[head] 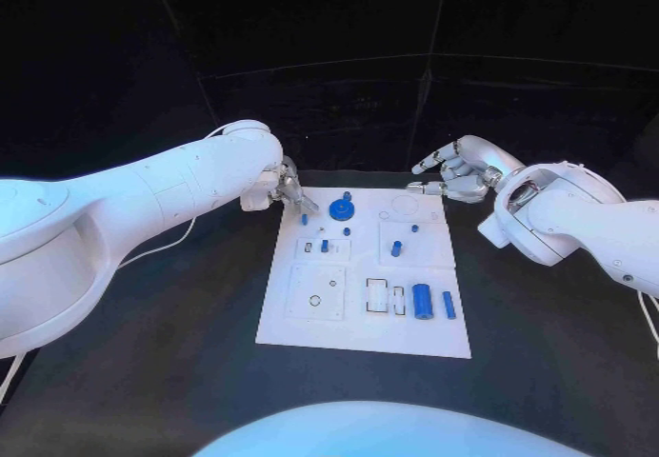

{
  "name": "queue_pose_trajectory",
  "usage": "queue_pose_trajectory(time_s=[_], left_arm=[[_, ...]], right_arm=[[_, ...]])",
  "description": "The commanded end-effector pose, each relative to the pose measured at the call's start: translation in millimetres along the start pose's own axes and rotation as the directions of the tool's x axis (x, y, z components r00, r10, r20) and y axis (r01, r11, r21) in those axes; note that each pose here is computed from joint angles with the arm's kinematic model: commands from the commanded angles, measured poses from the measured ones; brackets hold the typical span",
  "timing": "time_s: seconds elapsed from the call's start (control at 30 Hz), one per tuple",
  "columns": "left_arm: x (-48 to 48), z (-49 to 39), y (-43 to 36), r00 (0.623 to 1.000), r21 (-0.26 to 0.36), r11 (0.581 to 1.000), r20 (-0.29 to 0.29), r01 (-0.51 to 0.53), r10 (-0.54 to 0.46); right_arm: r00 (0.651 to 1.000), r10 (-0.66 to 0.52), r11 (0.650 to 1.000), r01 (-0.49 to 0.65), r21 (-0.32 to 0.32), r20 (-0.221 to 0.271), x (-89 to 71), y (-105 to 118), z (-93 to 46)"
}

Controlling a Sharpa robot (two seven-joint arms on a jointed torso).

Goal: Assemble the parts on the task board

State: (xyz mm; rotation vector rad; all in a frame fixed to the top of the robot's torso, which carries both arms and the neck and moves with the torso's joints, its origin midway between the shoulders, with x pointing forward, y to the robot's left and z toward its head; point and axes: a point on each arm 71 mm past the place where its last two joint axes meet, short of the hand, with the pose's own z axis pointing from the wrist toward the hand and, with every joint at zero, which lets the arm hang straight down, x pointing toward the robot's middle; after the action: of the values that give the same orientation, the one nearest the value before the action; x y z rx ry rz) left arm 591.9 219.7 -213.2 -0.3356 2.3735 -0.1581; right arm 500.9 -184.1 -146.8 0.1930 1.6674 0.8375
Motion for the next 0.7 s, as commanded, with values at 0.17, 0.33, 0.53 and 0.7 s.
queue_pose_trajectory(time_s=[0.17, 0.33, 0.53, 0.7], left_arm=[[4.2, 0.8, 0.8, 0.999, -0.015, 0.999, -0.04, -0.031, 0.031], [5.7, 1.2, 0.8, 0.998, -0.016, 0.999, -0.05, -0.037, 0.036], [6.3, 1.5, 0.3, 0.998, -0.014, 0.999, -0.048, -0.035, 0.035], [6.6, 1.5, -1.2, 0.999, -0.004, 1.0, -0.04, -0.031, 0.031]], right_arm=[[1.0, -0.003, 1.0, 0.003, -0.008, -0.003, -0.3, 1.5, 0.5], [1.0, -0.003, 1.0, 0.003, -0.008, -0.004, -0.2, 1.6, 0.7], [1.0, -0.003, 1.0, 0.003, -0.009, -0.004, -0.1, 1.7, 1.0], [1.0, -0.003, 1.0, 0.003, -0.01, -0.004, 0.2, 2.0, 1.3]])
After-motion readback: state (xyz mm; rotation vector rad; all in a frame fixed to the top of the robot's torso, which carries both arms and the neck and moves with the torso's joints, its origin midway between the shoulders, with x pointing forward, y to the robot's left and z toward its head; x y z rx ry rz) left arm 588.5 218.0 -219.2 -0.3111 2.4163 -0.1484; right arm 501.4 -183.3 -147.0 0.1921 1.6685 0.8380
